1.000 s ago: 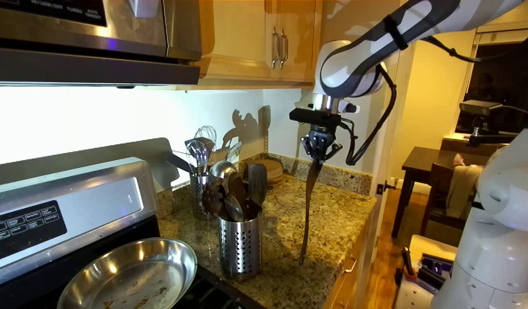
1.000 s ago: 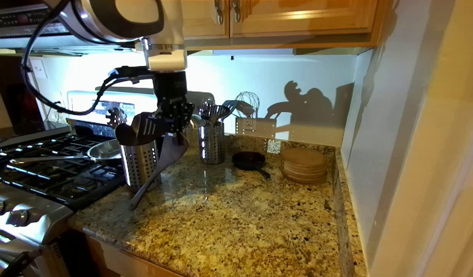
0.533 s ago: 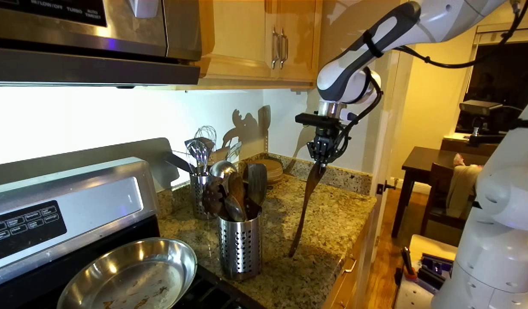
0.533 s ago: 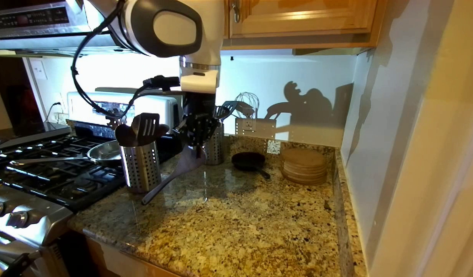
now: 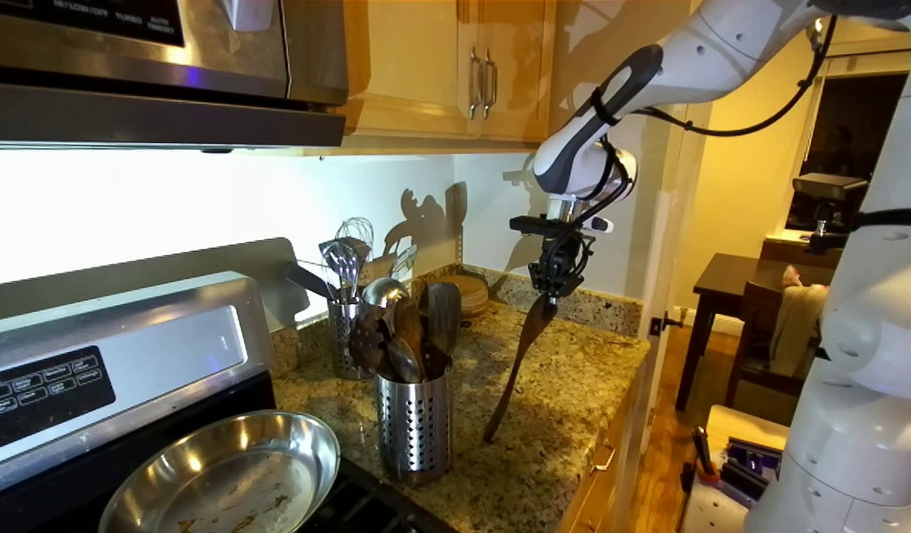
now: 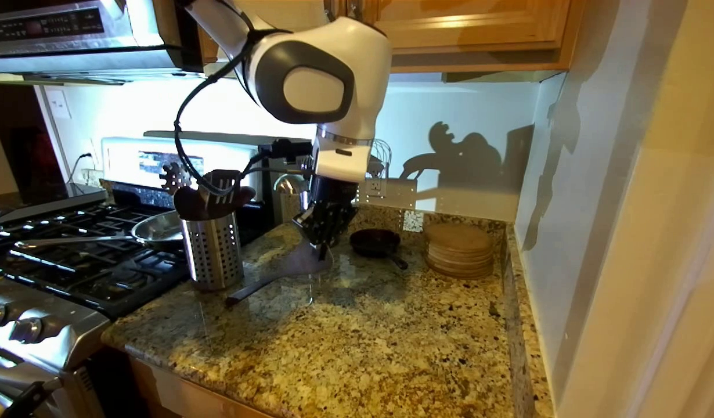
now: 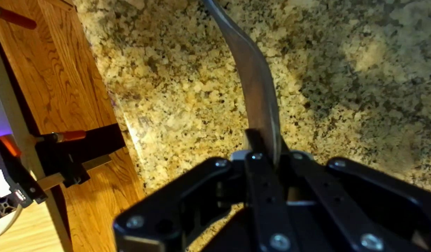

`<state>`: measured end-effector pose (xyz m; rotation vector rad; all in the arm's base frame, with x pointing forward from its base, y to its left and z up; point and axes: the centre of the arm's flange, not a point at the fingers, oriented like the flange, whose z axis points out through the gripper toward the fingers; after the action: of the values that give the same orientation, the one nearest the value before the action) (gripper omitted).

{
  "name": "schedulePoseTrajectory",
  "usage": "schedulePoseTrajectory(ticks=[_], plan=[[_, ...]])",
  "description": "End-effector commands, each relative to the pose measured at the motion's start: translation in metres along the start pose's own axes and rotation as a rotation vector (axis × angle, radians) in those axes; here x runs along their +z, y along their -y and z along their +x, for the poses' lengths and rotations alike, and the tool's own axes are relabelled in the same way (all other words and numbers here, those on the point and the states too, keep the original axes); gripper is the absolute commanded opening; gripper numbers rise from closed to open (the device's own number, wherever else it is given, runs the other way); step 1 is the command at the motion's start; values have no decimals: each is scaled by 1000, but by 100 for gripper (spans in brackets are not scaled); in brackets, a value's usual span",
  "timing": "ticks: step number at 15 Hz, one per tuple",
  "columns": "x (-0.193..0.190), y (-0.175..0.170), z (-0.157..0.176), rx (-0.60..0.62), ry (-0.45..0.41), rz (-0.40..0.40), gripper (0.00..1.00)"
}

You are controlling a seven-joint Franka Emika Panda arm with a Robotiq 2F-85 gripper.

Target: Remove the spatula and spoon from the utensil holder closer to you respectively

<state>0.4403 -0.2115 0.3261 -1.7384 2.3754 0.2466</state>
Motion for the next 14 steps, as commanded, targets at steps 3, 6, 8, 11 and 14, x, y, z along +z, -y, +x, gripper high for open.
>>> schedulePoseTrajectory(ticks=[3, 6, 8, 11, 14], plan=[[38, 20, 29, 42, 23, -38, 5], [59, 23, 40, 67, 24, -75, 5], [70, 24, 44, 77, 8, -94, 13], [83, 25, 47, 88, -10, -102, 45], [85, 20, 46, 96, -36, -103, 64]])
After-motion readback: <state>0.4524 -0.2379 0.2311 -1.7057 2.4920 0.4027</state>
